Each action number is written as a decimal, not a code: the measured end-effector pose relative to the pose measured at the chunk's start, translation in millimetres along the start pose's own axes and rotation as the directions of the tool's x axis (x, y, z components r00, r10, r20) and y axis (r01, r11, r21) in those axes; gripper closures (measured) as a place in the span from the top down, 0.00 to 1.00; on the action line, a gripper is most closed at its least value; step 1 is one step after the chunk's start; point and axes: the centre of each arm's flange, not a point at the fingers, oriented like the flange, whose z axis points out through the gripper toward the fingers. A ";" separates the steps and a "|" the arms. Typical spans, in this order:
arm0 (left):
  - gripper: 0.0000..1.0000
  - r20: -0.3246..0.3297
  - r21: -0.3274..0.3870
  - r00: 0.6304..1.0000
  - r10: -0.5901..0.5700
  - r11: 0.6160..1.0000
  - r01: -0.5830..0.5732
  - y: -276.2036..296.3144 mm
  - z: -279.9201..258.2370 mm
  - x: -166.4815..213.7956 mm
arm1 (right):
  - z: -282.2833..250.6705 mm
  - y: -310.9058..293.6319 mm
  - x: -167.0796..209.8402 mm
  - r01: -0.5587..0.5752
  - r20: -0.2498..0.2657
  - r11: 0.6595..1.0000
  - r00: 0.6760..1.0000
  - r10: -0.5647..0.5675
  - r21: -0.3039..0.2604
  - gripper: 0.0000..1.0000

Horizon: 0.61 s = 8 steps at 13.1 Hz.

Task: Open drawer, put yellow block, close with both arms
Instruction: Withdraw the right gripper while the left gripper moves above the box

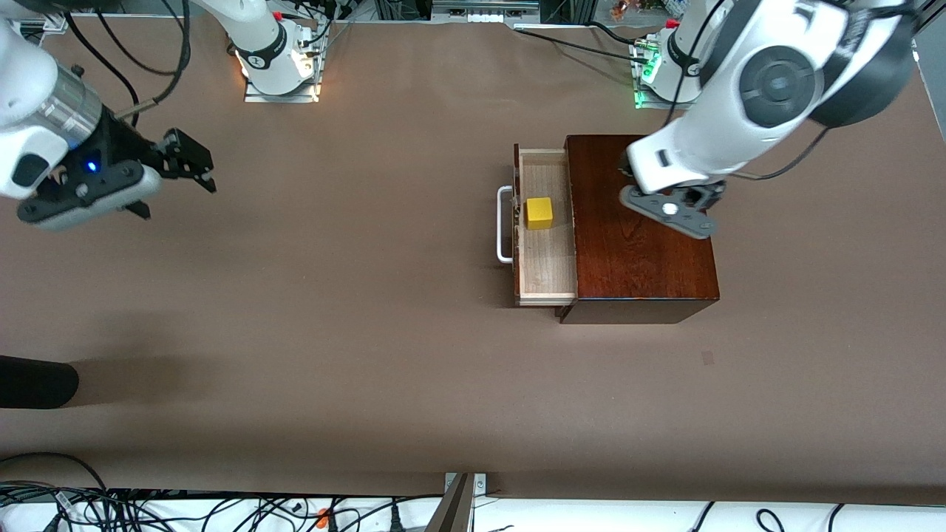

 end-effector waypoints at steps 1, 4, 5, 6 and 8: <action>1.00 0.004 -0.004 0.999 0.036 0.999 -0.036 11.2 5.5 6.7 | 1.9 4.7 -11.9 -0.038 0.003 0.999 0.999 0.038 0.003 1.00; 1.00 0.007 -0.013 0.991 0.133 0.991 -0.133 20.9 12.4 16.7 | 17.0 16.7 -22.0 -0.140 0.020 0.990 0.990 0.140 0.004 1.00; 1.00 0.004 -0.013 0.986 0.166 0.986 -0.166 17.0 10.2 16.6 | 22.7 22.8 -20.5 -0.158 0.020 0.987 0.987 0.158 0.001 1.00; 1.00 -0.003 -0.014 0.981 0.196 0.980 -0.196 11.1 5.4 16.0 | 26.3 31.2 -19.6 -0.173 0.017 0.985 0.985 0.173 -0.001 1.00; 1.00 -0.019 -0.013 0.968 0.250 0.968 -0.250 -0.3 -14.3 11.8 | 26.8 47.2 -21.8 -0.200 0.014 0.980 0.980 0.200 -0.006 1.00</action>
